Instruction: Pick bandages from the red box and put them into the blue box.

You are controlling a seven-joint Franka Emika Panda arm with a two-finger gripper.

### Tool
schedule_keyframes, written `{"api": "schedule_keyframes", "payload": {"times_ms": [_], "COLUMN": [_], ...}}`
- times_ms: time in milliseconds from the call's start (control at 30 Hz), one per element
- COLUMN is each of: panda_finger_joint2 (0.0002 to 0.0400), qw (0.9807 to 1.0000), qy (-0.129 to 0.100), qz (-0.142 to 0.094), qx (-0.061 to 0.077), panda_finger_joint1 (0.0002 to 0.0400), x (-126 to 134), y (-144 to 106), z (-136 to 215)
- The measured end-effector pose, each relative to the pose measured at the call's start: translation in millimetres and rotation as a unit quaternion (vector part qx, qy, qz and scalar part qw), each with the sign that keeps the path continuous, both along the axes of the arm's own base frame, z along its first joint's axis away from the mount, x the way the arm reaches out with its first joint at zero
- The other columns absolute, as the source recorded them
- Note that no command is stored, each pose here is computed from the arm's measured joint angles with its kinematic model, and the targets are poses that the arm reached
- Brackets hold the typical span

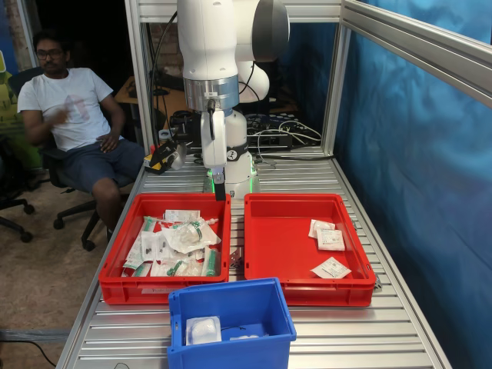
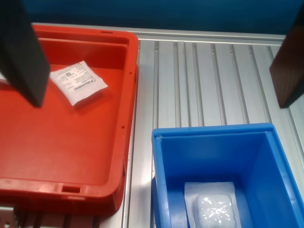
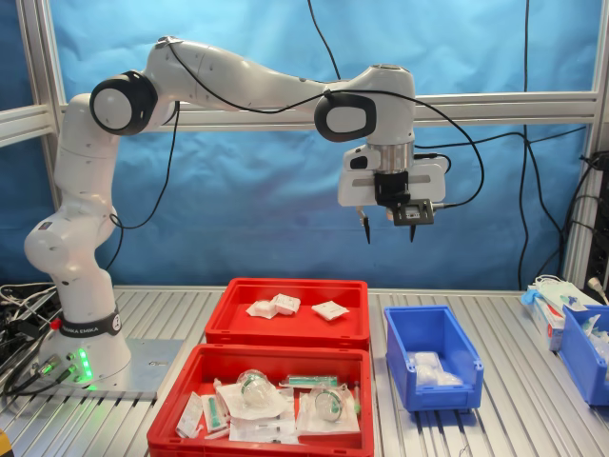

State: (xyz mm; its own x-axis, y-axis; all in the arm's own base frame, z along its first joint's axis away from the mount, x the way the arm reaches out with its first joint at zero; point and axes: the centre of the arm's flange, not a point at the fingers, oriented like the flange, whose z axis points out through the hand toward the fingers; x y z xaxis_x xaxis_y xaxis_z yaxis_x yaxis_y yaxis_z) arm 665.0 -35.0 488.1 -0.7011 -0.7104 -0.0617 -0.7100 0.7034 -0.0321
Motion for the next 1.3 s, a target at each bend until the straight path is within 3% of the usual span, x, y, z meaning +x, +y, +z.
{"api": "schedule_keyframes", "payload": {"times_ms": [1000,1300], "panda_finger_joint2": [0.0400,0.0400], "qw": [1.0000,0.9997], "qy": [0.001,0.025], "qz": [0.000,0.000], "qx": [0.000,0.002], "panda_finger_joint1": [0.0400,0.0400], "x": [0,-7], "y": [0,0], "z": [0,-21]}}
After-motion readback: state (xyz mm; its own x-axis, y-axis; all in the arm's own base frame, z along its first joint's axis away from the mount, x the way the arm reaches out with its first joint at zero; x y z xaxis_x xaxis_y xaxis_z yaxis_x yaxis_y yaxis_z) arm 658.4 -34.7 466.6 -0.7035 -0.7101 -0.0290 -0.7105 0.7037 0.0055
